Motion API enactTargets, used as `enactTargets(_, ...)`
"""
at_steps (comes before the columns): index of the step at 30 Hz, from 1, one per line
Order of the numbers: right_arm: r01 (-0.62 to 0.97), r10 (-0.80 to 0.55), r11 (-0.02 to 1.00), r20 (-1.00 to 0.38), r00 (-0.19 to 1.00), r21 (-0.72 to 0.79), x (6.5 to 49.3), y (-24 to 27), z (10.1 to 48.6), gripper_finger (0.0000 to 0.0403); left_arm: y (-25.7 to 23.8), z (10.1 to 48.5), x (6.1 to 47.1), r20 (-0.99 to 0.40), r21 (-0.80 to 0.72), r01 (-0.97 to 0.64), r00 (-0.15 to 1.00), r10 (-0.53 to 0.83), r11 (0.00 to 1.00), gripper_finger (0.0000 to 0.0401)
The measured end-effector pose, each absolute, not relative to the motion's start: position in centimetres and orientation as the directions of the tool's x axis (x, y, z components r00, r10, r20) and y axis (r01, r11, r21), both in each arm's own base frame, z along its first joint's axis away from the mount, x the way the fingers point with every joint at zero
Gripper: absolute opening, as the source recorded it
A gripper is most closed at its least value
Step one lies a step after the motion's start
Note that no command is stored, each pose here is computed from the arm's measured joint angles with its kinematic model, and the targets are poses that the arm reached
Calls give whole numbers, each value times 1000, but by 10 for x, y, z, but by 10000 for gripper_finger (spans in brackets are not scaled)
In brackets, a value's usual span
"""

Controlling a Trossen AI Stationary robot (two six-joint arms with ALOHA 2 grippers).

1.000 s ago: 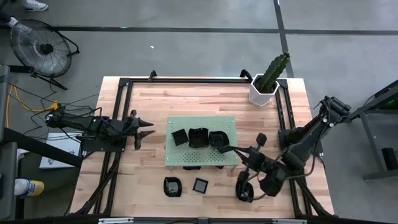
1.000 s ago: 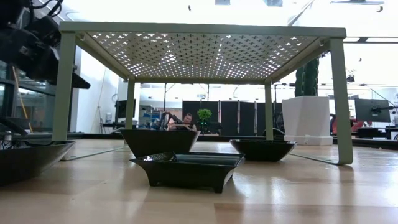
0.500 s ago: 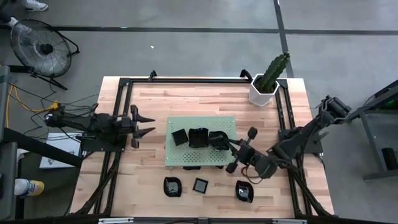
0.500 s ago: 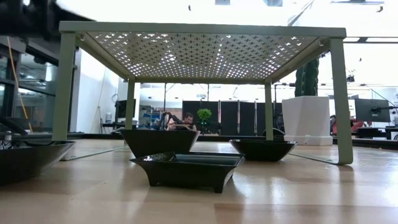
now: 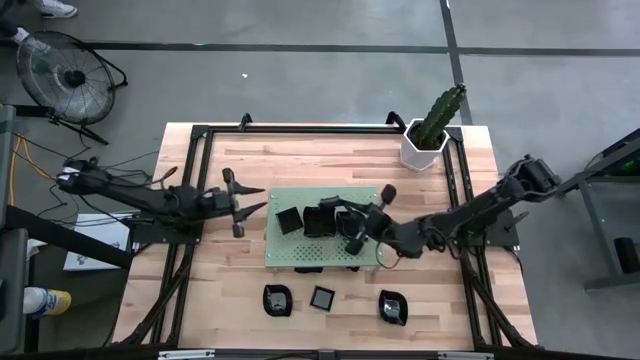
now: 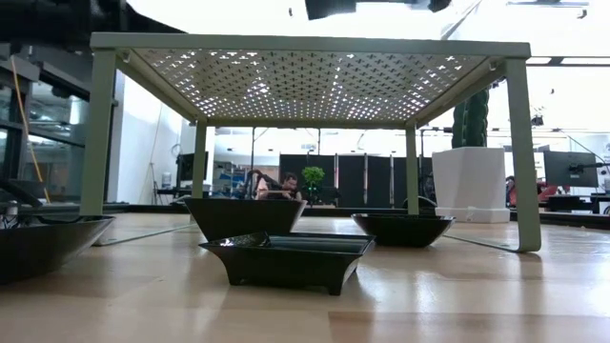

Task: Pick & Place Mini shaped plates
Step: Stack the black square shaped plate on top of the black square shaped plate on the shelf

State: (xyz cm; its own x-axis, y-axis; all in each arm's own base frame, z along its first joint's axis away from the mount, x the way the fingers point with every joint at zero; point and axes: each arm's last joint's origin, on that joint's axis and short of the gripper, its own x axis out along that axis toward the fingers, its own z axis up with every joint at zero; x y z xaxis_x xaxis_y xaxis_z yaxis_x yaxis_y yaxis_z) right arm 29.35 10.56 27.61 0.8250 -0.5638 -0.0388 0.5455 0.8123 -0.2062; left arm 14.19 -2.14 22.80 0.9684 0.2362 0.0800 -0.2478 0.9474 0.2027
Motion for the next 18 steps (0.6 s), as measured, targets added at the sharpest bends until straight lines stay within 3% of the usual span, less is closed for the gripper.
enactTargets(5, 553, -569, 804, -14, 822, -216, 305, 96, 272, 1, -27, 244, 168, 93, 335, -279, 960, 263, 900, 156)
enactTargets(11, 526, -535, 835, -13, 845, -163, 310, 87, 272, 0, -38, 261, 206, 44, 570, -200, 976, 213, 797, 156)
enactTargets(14, 530, -538, 834, -13, 843, -154, 310, 85, 272, 0, -42, 270, 223, 37, 522, -208, 974, 221, 827, 156)
enactTargets(18, 532, -541, 830, -13, 841, -166, 310, 85, 272, 0, -43, 285, 238, 51, 312, -329, 943, 330, 891, 156)
